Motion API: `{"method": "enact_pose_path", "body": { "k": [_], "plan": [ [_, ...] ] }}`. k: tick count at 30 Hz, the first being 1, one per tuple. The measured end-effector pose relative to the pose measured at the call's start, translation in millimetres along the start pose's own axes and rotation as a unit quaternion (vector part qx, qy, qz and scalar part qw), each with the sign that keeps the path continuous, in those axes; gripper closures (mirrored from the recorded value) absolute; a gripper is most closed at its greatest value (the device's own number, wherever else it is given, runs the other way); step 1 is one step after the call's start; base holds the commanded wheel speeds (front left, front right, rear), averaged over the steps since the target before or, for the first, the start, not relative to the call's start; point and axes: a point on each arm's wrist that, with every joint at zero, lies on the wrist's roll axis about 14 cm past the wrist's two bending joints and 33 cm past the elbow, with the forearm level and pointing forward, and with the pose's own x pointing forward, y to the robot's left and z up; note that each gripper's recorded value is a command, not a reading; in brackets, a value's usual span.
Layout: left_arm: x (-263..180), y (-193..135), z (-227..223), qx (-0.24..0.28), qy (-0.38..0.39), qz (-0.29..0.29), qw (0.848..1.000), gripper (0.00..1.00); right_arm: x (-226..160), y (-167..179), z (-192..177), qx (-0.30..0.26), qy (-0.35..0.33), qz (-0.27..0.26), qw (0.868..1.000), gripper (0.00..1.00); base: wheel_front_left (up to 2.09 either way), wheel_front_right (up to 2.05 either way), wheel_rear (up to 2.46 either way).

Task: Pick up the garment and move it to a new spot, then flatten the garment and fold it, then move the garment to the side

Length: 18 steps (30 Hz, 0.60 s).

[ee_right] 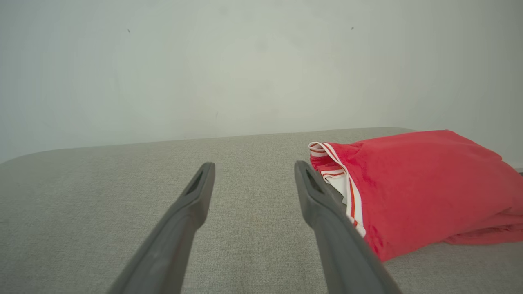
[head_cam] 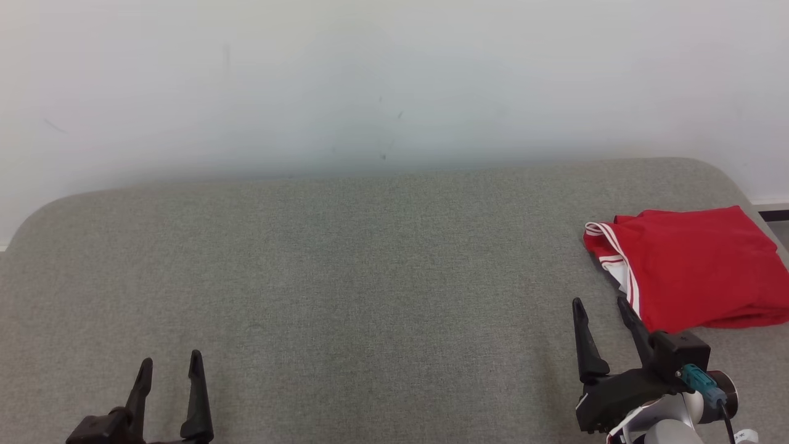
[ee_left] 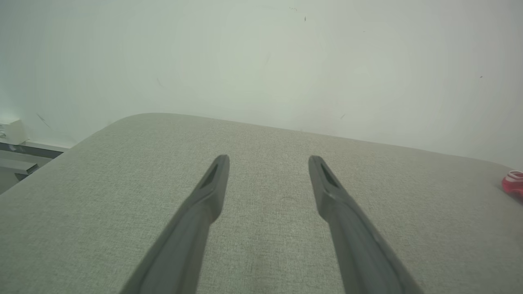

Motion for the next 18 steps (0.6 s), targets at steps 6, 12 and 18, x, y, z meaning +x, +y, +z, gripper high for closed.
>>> {"method": "enact_pose_path", "body": {
  "k": [6,12,18],
  "plan": [
    [-0.6,0.6,-1.4,-0.001,0.002,0.001,1.0,0.0,0.6,1.7,-0.5,0.001,0.001,0.002,1.0,0.0,0.0,0.0,0.0],
    [-0.5,2.5,1.0,-0.01,-0.002,0.003,1.0,0.0,0.4,2.9,-2.2,0.002,0.003,0.003,1.0,0.0,0.0,0.0,0.0],
    [-1.2,2.6,1.6,-0.011,-0.003,0.002,1.0,1.0,0.4,4.8,-3.7,0.003,0.007,0.005,1.0,1.0,0.0,0.0,0.0]
  ]
}}
